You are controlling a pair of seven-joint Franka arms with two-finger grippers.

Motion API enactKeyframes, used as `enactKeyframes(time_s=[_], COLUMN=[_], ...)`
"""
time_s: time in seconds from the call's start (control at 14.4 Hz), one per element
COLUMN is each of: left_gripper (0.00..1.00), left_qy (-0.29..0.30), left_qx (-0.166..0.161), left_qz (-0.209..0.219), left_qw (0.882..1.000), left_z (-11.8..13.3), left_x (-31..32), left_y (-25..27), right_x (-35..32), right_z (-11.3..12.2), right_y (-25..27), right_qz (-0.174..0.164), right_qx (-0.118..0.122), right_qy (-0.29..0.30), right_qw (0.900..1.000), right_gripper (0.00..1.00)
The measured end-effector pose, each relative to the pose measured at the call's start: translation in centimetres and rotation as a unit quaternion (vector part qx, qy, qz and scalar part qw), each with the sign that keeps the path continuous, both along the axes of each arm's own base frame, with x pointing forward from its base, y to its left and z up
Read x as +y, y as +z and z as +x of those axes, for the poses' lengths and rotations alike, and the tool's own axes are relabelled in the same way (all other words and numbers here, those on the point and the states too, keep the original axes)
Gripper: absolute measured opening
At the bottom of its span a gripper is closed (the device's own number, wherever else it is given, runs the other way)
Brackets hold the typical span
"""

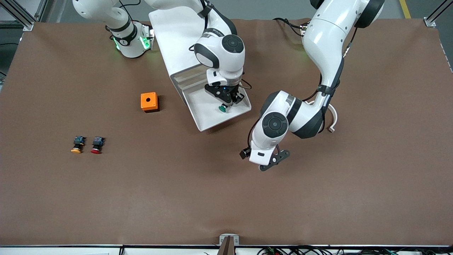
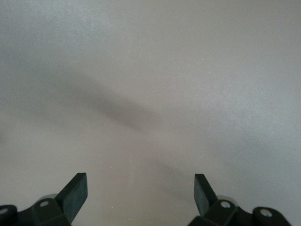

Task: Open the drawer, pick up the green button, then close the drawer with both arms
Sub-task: 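Grasp the green button with the right gripper and lift it, then carry the green button beside the red button while the left gripper pushes drawer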

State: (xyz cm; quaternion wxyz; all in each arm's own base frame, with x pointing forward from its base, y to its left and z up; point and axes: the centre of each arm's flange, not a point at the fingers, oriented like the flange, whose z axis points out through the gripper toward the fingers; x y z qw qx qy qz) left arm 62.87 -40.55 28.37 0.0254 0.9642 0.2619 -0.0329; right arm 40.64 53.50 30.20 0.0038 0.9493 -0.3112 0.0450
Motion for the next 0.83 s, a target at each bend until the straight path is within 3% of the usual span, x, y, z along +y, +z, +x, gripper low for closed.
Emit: enactKeyframes(time_s=[0.21,0.49,0.83], left_gripper=[1.00,1.00,1.00], left_qy=[0.002,-0.003,-0.030], left_qx=[-0.001,-0.001,0.007], left_qz=[-0.001,-0.001,0.000], left_qw=[1.000,1.000,1.000], left_z=[0.2,-0.2,-2.8], left_x=[0.2,-0.4,-3.5], left_y=[0.0,0.1,-0.7], right_x=[-3.0,-11.8,-24.6], right_z=[4.3,10.9,17.0], right_y=[3.6,8.7,8.0], right_qz=[0.008,0.002,-0.014], right_qx=[-0.001,0.019,0.047], right_qy=[0.011,0.083,0.156], right_qw=[1.000,0.996,0.987], right_gripper=[0.41,0.41,0.41])
